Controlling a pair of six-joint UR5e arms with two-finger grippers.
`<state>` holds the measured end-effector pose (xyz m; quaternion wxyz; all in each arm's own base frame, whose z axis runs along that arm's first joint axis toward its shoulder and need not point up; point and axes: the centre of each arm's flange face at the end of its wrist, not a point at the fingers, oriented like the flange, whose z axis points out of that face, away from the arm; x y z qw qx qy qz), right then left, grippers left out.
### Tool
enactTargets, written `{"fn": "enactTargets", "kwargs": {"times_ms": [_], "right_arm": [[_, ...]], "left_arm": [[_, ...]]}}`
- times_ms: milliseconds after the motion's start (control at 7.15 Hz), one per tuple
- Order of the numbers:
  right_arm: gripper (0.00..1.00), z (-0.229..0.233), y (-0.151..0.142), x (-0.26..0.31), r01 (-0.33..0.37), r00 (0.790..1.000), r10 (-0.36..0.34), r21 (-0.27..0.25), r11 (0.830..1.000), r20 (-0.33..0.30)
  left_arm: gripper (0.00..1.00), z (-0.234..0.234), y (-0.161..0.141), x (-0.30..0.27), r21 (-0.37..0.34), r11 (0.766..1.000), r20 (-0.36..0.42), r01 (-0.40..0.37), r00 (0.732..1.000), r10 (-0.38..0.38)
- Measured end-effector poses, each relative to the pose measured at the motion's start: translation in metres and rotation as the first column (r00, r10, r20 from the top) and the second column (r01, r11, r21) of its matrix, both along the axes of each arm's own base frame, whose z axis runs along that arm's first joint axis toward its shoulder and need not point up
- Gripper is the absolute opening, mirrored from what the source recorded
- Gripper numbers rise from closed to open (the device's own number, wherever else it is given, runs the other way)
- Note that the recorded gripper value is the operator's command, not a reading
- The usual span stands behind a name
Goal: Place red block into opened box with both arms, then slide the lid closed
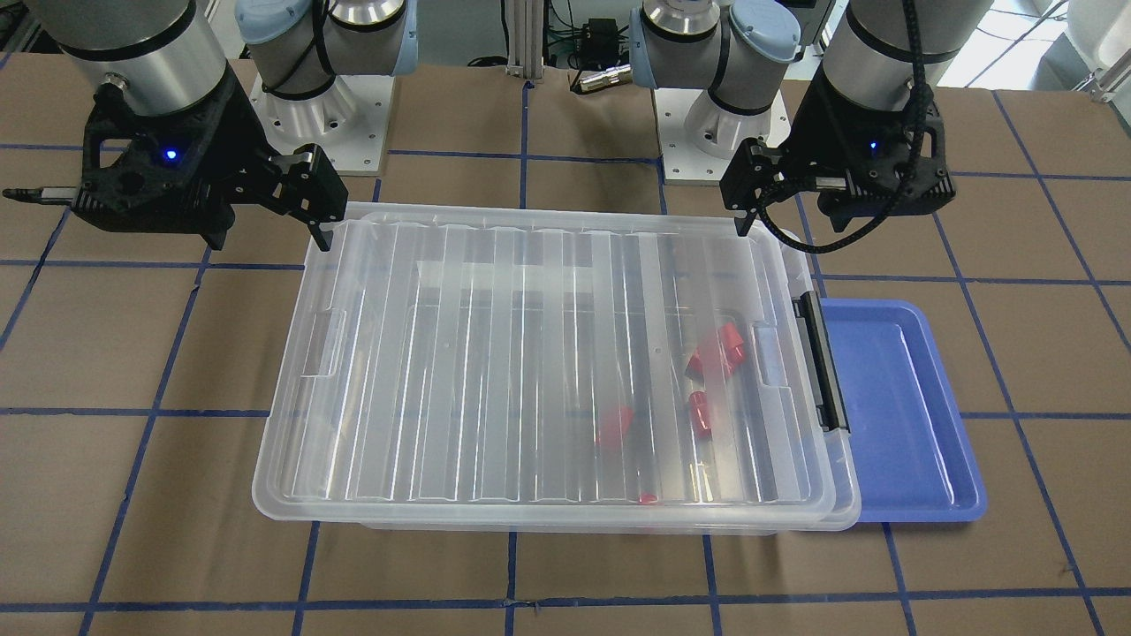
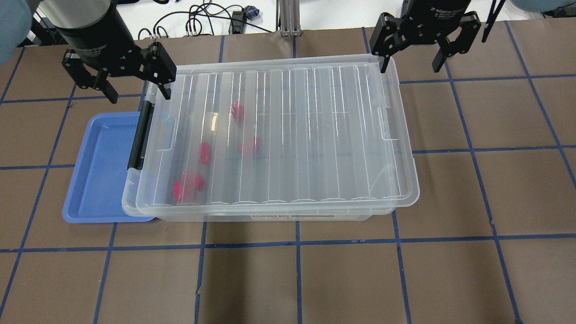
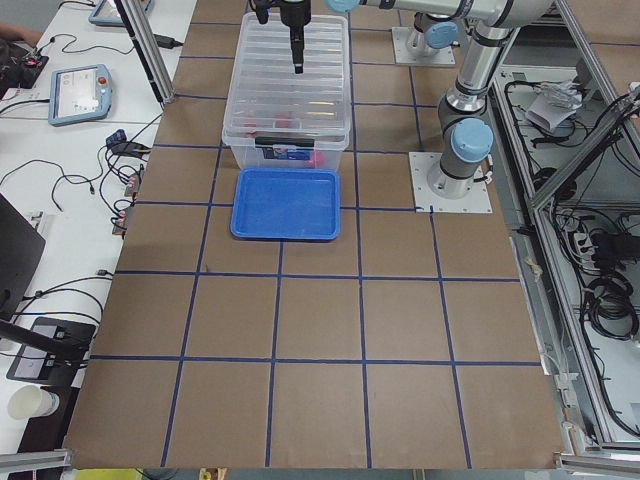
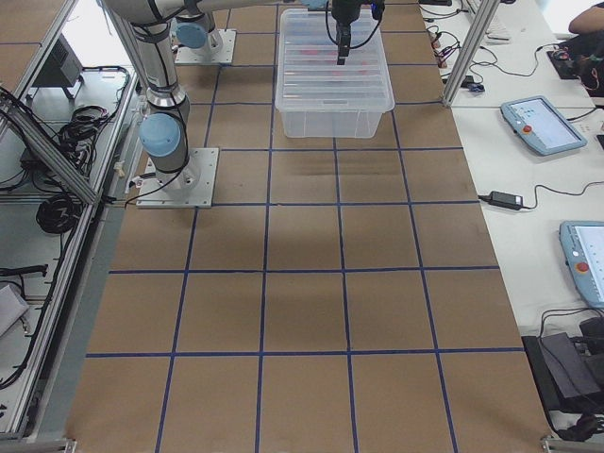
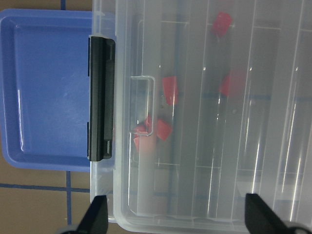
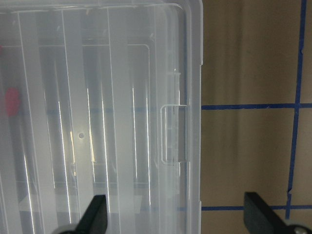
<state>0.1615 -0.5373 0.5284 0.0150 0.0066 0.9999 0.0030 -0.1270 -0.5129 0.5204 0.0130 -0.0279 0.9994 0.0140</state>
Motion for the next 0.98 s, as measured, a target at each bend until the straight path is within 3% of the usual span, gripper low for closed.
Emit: {"fn": "enactTargets", "kwargs": {"times_ms": [979], "right_arm": [[1.0,0.009,0.008,0.0,-0.007,1.0,0.007,-0.01,1.0,0.003]], "left_arm": [[1.0,0.017,0.009,-0.004,-0.036,0.999,-0.023,0.009,1.0,-0.01]]}}
